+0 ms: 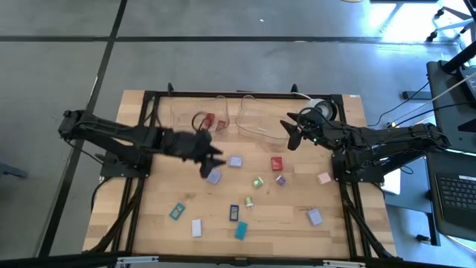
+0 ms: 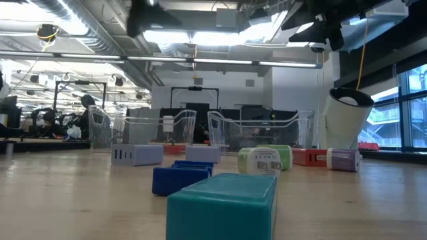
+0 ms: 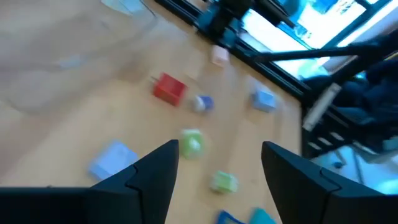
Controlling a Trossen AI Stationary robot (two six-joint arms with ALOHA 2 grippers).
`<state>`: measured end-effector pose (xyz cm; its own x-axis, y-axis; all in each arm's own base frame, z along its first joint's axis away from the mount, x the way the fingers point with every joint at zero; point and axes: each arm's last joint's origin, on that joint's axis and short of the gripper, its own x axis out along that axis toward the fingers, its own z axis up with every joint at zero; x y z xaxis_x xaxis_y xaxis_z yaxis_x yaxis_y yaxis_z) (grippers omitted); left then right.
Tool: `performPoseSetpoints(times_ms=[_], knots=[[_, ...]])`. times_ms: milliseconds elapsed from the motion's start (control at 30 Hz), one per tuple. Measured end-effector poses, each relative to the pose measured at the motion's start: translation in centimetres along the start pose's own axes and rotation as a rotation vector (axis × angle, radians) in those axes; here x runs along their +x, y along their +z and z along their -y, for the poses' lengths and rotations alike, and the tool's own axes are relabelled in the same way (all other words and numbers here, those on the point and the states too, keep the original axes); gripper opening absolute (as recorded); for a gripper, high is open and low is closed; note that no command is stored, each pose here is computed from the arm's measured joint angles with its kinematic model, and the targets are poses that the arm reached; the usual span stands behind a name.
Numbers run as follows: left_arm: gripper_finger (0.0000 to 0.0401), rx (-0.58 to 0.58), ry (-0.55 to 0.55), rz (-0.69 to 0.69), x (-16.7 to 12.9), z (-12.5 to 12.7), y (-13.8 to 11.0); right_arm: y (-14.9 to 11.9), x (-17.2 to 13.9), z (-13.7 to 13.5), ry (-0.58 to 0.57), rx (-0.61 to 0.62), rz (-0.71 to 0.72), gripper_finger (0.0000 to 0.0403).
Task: Pick & Place Office items
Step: Put the top light blue digital timer into the left transparent bin
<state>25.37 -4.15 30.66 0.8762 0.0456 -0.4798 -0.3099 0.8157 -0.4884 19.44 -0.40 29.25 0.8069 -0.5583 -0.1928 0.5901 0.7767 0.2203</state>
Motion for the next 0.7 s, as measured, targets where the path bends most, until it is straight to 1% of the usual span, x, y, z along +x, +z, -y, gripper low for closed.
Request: performPoseSetpoints(times_ms=[100,167,233,333,433,567,700], knots=[[0.0228,-0.046,-0.018,-0.025,-0.6,1.8,-1.8,-0.1,0.0,-0.2,0.054,0.002,-0.023,0.0221],[0.0228,-0.085,-0.013,-0.094,-1.1,2.5,-3.3,-0.2,0.0,-0.3,0.114,0.001,-0.047,0.0221],[0.0226,-0.152,0.017,-0.176,-1.6,2.9,-4.9,-0.3,-0.1,-0.5,0.178,-0.003,-0.080,0.0221],[0.0224,-0.261,0.093,-0.297,-2.3,3.3,-7.3,-0.6,-0.1,-0.7,0.258,-0.013,-0.134,0.0221],[0.0224,-0.363,0.207,-0.384,-2.6,3.4,-9.5,-0.9,-0.2,-0.7,0.296,-0.024,-0.177,0.0221],[0.0224,-0.495,0.344,-0.496,-2.5,3.7,-12.0,-1.2,-0.2,-0.6,0.292,-0.039,-0.207,0.0221],[0.0224,-0.545,0.449,-0.643,-1.4,4.0,-14.7,-1.5,-0.2,-0.4,0.282,-0.054,-0.233,0.0221]])
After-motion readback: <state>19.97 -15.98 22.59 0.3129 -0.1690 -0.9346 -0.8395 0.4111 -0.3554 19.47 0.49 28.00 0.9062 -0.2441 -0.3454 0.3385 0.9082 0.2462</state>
